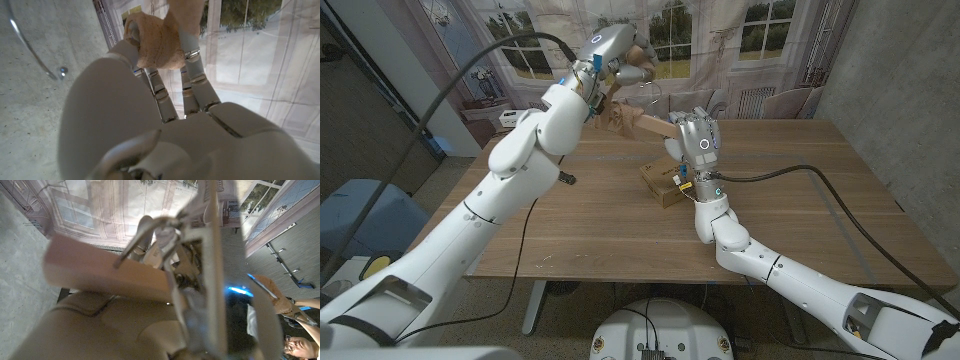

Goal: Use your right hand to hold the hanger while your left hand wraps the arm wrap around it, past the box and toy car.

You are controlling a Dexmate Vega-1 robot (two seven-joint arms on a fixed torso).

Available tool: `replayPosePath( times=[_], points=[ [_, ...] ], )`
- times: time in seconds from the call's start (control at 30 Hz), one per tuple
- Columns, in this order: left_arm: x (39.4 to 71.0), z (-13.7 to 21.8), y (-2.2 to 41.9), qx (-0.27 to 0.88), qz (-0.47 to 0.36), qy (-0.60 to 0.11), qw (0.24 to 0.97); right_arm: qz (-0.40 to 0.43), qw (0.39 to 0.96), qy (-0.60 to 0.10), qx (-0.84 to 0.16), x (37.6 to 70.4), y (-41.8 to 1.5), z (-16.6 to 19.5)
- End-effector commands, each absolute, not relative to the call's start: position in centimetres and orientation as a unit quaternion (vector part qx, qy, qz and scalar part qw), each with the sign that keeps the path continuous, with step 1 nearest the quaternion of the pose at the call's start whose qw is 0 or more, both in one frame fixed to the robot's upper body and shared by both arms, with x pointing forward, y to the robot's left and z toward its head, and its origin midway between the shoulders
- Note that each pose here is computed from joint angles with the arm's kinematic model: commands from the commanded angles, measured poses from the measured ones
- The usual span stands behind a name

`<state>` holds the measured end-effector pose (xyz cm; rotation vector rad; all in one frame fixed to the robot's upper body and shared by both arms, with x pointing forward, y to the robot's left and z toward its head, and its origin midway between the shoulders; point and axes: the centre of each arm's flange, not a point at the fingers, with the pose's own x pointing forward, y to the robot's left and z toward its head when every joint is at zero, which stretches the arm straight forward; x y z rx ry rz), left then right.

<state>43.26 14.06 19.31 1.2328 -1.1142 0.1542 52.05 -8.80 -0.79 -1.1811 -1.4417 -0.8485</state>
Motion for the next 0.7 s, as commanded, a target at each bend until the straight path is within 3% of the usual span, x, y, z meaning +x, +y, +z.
replayPosePath(
  times=[0.03,0.43,0.7],
  points=[
    [43.9,19.7,14.3,0.576,-0.022,-0.438,0.690,-0.356,0.521,-0.597,-0.496,52.3,-9.0,-0.8],
    [44.8,19.8,15.5,0.546,-0.073,-0.433,0.714,-0.357,0.523,-0.594,-0.496,52.8,-8.8,-0.6],
    [45.0,19.1,16.6,0.502,-0.065,-0.486,0.712,-0.358,0.527,-0.591,-0.495,53.0,-8.8,-0.4]
  ],
)
